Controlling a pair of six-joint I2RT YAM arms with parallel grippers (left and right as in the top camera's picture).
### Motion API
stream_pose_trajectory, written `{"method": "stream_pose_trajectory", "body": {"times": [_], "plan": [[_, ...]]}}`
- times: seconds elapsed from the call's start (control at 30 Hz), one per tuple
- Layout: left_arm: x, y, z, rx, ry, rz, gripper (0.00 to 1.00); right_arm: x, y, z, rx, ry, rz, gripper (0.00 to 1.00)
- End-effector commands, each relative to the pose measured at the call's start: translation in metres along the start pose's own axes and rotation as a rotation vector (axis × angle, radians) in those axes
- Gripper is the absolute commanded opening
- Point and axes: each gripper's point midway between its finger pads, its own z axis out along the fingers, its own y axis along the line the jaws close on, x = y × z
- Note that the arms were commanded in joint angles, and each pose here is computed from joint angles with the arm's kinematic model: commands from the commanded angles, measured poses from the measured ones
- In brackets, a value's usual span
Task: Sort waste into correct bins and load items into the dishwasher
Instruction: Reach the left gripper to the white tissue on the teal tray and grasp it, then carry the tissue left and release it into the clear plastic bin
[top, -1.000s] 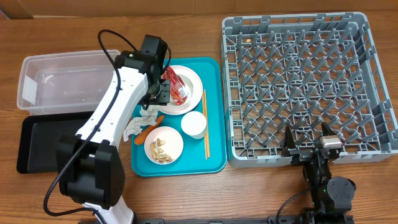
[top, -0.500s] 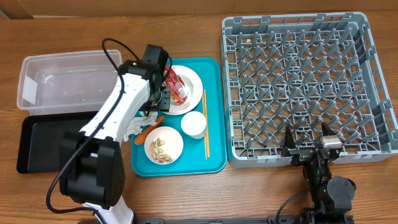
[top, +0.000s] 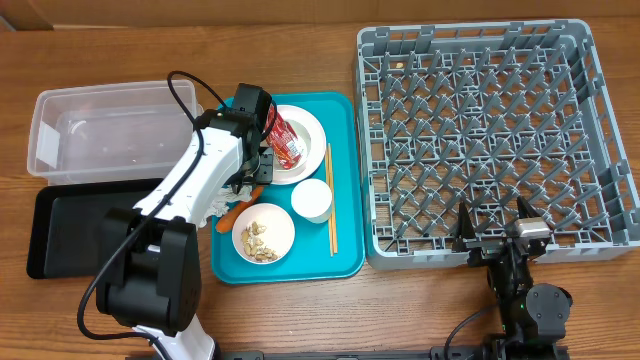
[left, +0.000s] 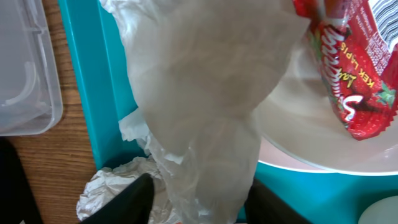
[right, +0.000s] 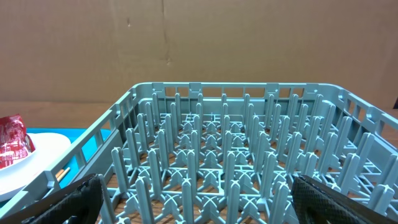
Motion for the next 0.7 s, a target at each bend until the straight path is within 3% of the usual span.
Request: {"method": "stream_pose_trajectory", "body": {"times": [0.0,0.13,0.33,0.47,0.67], "plan": [[0.0024,0.0054,0.0058,-0.027,0.012,-0.014,0.43,0.0018,-0.0012,0.0000,0.005,-0.004,0.004,1.00],[0.0011,0.0051,0.0059,-0.025,0.007,-0.016,0.28,0.0018,-0.0012,0.0000,0.005,-0.004,0.004,1.00],[0.0010,0.0050,0.0059,-0.025,0.007,-0.016,0.17,0.0018,-0.0012,0.0000,0.005,-0.004,0.004,1.00],[0.0057,0.0062,0.0058,-0.030,0.026,-0.013,0.04,0.0018,-0.0012,0.0000,0.004,-0.004,0.004,1.00],[0.0040,0.0075,0.0039,-0.034,0.022,-0.015,0.04,0.0018,-0.0012,0.0000,0.005,-0.004,0.004,1.00]]}}
